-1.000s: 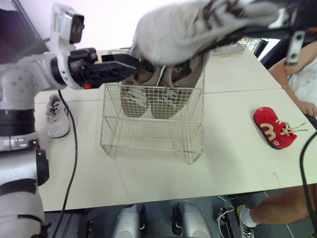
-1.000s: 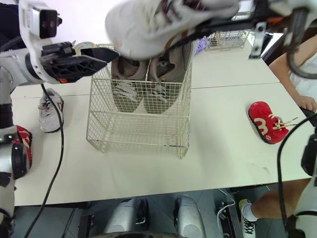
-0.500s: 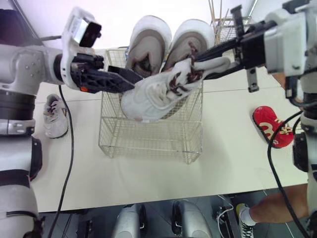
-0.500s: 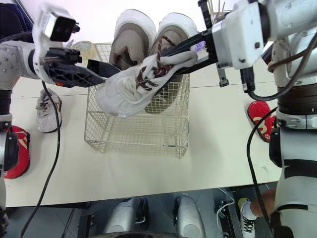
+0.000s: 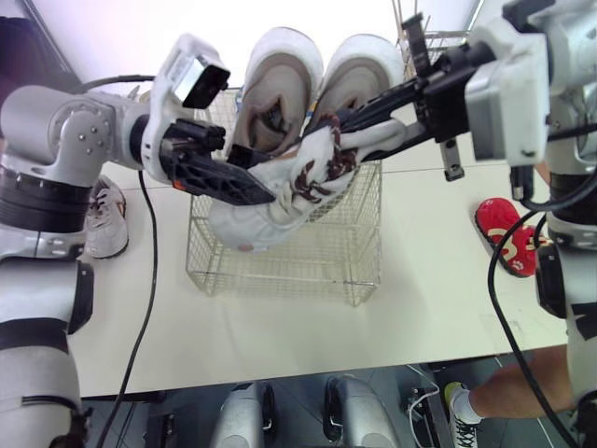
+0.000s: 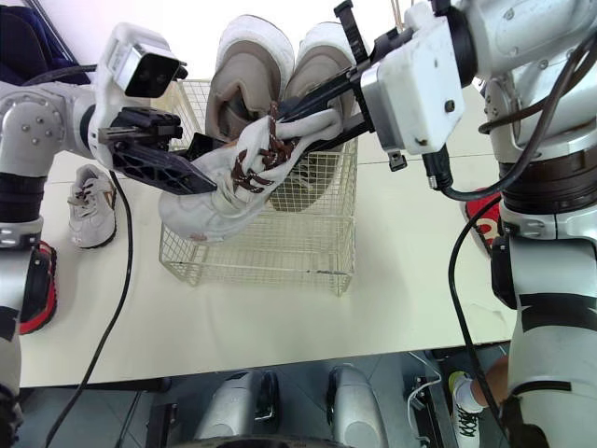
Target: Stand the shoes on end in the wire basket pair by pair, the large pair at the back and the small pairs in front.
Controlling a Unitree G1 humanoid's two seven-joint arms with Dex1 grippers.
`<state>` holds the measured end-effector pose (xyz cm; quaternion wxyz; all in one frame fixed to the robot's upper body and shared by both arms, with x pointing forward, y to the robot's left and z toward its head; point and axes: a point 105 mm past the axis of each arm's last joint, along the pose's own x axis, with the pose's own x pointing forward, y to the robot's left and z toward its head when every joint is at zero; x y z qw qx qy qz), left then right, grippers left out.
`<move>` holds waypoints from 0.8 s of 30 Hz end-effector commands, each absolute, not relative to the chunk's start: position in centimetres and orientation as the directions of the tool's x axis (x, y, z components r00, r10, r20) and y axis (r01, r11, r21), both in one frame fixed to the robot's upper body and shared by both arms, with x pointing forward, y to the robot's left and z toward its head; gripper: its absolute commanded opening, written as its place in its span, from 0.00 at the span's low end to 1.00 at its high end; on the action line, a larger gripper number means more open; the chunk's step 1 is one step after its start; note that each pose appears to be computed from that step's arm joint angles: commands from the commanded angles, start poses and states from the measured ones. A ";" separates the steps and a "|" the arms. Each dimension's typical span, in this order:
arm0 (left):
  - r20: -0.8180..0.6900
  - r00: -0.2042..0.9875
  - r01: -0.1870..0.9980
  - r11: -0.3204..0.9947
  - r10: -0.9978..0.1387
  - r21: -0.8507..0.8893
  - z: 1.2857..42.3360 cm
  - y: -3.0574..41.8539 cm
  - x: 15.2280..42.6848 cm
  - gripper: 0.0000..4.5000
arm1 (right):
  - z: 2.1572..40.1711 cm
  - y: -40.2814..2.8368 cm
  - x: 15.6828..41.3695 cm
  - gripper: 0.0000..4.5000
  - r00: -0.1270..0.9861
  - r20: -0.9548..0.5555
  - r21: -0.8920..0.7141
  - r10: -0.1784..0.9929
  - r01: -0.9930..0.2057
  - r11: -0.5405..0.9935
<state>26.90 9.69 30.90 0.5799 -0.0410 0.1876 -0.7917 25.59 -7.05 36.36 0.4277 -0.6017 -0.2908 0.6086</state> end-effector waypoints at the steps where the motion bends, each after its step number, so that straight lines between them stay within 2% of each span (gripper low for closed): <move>1: -0.152 -0.343 0.899 -0.278 -0.927 -0.338 30.8 9.5 26.5 0.61 | 37.4 -6.8 24.5 0.06 0.088 -0.460 -0.886 0.884 -0.112 -0.450; 2: -0.148 -0.346 0.898 -0.281 -0.927 -0.340 30.8 9.5 26.4 0.49 | 37.4 -6.8 24.5 0.06 0.089 -0.458 -0.887 0.884 -0.112 -0.448; 5: -0.134 -0.349 0.894 -0.286 -0.928 -0.346 30.8 9.4 26.4 0.24 | 37.3 -6.8 24.5 0.06 0.089 -0.456 -0.888 0.885 -0.115 -0.446; 7: -0.121 -0.347 0.891 -0.287 -0.930 -0.353 30.8 9.4 26.4 0.11 | 37.3 -6.8 24.5 0.06 0.091 -0.456 -0.887 0.885 -0.121 -0.445; 8: -0.115 -0.347 0.889 -0.288 -0.931 -0.355 30.8 9.4 26.4 0.08 | 37.3 -6.8 24.5 0.06 0.093 -0.457 -0.887 0.885 -0.125 -0.445; 10: -0.099 -0.347 0.886 -0.291 -0.933 -0.361 30.9 9.5 26.3 0.08 | 37.3 -7.0 24.6 0.06 0.104 -0.467 -0.881 0.878 -0.140 -0.452; 12: -0.091 -0.342 0.886 -0.289 -0.935 -0.362 30.8 9.5 26.3 0.08 | 37.3 -7.2 24.7 0.28 0.117 -0.475 -0.875 0.872 -0.167 -0.454; 13: -0.085 -0.341 0.885 -0.289 -0.936 -0.364 30.8 9.5 26.2 0.08 | 37.3 -7.5 24.8 0.35 0.127 -0.481 -0.871 0.868 -0.185 -0.455; 18: -0.046 -0.326 0.884 -0.287 -0.944 -0.368 30.7 9.4 25.9 0.08 | 37.8 -9.2 24.5 0.92 0.171 -0.488 -0.849 0.856 -0.322 -0.420; 19: -0.035 -0.322 0.885 -0.287 -0.946 -0.367 30.8 9.4 25.9 0.08 | 37.9 -9.7 24.3 0.98 0.180 -0.489 -0.839 0.853 -0.365 -0.404; 22: -0.009 -0.306 0.892 -0.284 -0.952 -0.353 30.9 9.4 25.7 0.08 | 38.6 -11.5 23.3 0.98 0.200 -0.484 -0.786 0.852 -0.528 -0.323; 24: 0.020 -0.291 0.901 -0.281 -0.957 -0.330 31.0 9.4 25.5 0.08 | 39.5 -13.0 22.5 0.98 0.209 -0.437 -0.716 0.875 -0.670 -0.197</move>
